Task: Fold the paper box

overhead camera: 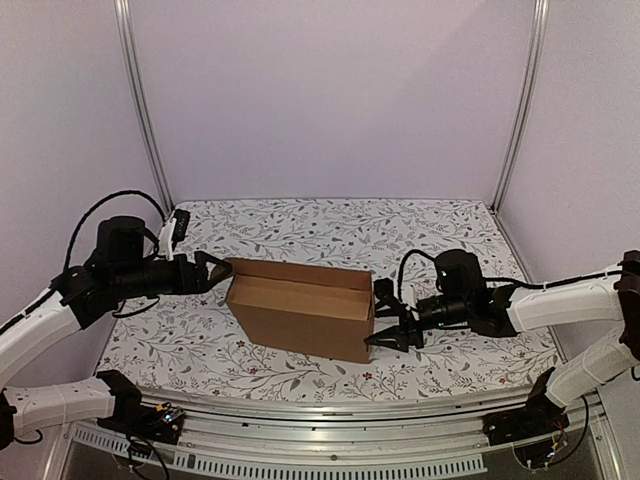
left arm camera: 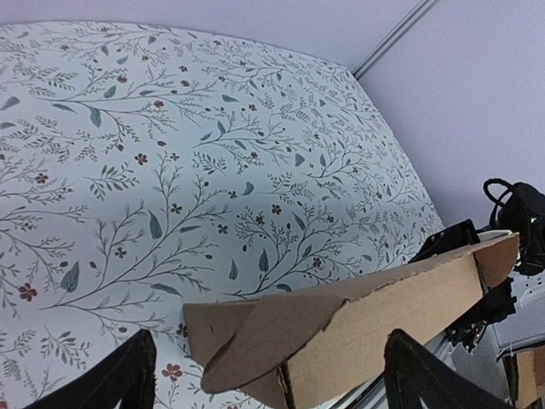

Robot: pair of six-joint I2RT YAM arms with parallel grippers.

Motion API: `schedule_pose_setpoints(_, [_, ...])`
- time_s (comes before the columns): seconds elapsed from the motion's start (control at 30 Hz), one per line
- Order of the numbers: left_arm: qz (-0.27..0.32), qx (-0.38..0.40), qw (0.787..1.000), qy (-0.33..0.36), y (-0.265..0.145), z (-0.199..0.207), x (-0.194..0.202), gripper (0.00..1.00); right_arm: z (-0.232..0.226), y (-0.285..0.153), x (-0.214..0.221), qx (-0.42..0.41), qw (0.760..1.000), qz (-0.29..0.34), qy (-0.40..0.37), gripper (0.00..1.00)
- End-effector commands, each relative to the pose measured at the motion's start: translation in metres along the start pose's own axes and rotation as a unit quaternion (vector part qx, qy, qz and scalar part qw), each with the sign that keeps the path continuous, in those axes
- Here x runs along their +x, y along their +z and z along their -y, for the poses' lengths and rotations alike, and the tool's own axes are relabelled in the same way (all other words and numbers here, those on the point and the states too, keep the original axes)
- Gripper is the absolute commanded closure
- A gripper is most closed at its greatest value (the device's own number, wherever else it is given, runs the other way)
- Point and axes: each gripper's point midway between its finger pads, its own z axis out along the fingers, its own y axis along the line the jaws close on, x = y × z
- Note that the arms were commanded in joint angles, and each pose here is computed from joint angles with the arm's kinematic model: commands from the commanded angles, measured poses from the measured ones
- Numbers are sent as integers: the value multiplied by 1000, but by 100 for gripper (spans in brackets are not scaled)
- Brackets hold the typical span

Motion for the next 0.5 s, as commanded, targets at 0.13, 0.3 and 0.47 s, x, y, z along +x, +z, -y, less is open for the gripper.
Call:
schedule_pose_setpoints(0.13, [-24,-50,998,40,7,-2,2,25,3,0,1,11,1000,17,-3,67])
schedule_pose_setpoints(0.3, [-30,-53,997,50,8,0,1,45,3,-1,1,13,1000,18,-4,67])
schedule_pose_setpoints(0.47, [-35,-56,996,53,10,2,0,65,3,-2,1,15,1000,18,-4,67])
